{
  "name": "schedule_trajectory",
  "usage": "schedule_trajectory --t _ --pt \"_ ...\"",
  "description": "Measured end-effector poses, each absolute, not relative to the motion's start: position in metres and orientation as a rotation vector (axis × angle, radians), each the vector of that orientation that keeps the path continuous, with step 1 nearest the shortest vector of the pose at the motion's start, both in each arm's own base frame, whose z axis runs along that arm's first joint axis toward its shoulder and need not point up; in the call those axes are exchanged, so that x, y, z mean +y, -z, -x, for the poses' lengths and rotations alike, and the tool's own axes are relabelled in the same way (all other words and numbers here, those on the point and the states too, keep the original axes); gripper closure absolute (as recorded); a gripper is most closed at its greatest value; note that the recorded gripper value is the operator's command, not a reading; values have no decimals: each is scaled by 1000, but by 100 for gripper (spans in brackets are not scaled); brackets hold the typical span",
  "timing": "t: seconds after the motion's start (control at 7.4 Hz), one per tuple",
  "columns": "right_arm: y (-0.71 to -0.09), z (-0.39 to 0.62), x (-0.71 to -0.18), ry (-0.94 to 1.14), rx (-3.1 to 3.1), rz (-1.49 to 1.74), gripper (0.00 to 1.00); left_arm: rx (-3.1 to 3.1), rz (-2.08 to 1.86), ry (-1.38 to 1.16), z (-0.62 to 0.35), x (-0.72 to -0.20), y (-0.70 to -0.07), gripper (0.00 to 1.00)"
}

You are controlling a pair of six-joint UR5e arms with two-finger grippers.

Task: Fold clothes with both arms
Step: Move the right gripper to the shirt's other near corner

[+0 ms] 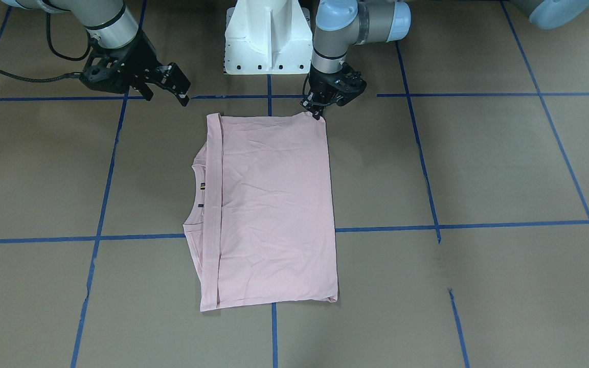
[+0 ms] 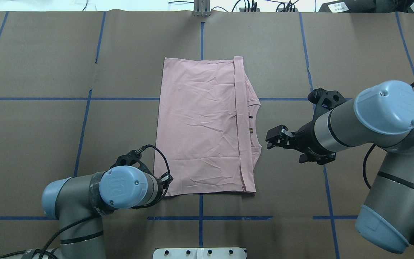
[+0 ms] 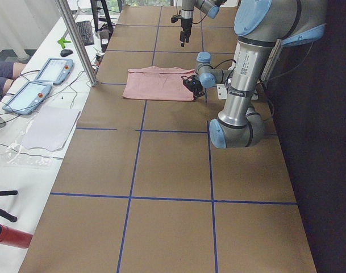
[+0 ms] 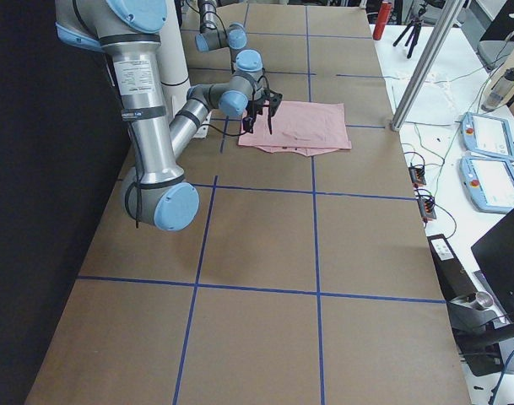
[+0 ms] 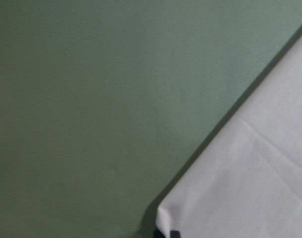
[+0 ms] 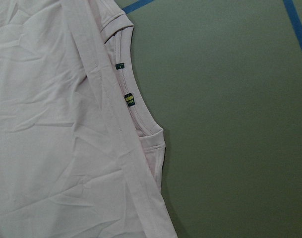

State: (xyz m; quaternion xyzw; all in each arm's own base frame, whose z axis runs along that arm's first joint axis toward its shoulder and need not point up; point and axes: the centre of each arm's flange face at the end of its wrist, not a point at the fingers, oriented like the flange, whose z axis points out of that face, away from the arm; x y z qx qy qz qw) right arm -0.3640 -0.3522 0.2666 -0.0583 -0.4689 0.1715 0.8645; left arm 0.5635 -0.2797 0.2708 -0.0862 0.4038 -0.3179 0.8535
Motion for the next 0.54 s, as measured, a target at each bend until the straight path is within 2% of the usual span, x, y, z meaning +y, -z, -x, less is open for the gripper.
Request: schedule_trajectory --t 0.54 --pt "-276 420 -362 -456 -930 180 0 897 111 533 -541 -283 -250 100"
